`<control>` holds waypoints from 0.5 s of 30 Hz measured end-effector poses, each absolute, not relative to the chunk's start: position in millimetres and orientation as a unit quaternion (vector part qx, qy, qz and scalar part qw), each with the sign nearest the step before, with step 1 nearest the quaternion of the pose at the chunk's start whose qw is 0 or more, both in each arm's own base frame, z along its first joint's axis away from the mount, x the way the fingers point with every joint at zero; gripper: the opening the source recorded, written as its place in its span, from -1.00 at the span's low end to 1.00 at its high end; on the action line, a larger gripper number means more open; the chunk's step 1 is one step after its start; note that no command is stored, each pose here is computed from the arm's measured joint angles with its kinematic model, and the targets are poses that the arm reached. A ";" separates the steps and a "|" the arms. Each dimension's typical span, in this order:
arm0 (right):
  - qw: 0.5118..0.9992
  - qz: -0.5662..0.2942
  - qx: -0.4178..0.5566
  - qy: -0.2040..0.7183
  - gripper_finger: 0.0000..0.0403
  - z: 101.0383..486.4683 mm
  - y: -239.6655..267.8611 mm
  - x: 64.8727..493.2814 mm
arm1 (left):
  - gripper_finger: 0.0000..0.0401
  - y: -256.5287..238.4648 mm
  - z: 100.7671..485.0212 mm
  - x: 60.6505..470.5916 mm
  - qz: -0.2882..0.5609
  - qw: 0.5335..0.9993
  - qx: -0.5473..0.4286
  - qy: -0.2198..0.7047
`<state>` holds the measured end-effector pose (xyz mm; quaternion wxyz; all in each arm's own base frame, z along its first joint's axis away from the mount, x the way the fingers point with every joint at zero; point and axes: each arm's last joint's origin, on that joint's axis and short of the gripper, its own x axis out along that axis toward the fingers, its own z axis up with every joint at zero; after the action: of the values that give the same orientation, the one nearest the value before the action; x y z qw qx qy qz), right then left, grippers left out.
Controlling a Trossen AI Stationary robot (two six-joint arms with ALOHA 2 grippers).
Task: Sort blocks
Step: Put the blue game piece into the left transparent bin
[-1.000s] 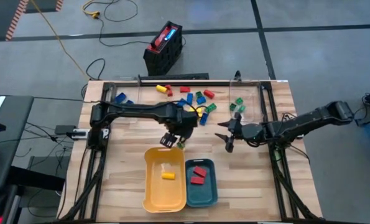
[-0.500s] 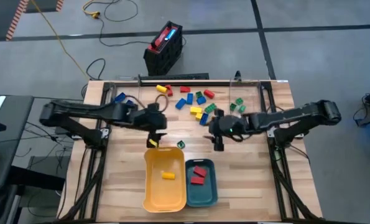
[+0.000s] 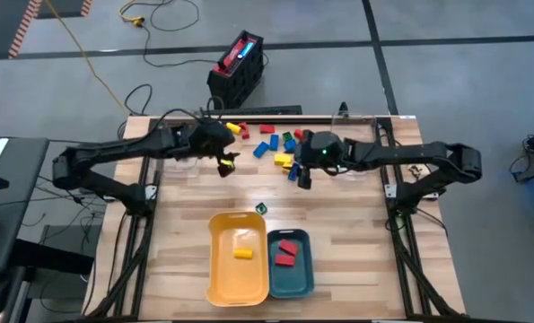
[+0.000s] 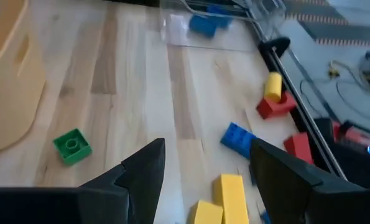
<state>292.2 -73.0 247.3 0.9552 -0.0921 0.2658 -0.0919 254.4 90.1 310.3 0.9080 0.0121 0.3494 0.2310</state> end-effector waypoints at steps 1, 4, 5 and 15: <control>0.956 -0.088 -0.097 0.262 0.23 247.8 -72.4 292.8 | 0.22 89.9 310.3 254.4 0.228 0.908 0.016 0.350; 0.960 -0.079 -0.115 0.242 0.23 253.3 -70.3 293.4 | 0.22 85.1 313.6 256.5 0.223 0.914 0.022 0.337; 0.962 -0.079 -0.120 0.234 0.23 256.7 -70.2 292.3 | 0.22 83.3 314.0 256.6 0.226 0.914 0.019 0.336; 0.969 -0.123 -0.008 0.215 0.23 326.8 -72.5 280.3 | 0.22 62.3 311.6 256.2 0.208 0.908 -0.157 0.327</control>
<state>280.3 -72.5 326.8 0.9689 -0.0078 0.2147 -0.1228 256.2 62.3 311.6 0.9083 -0.1571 0.3270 0.2084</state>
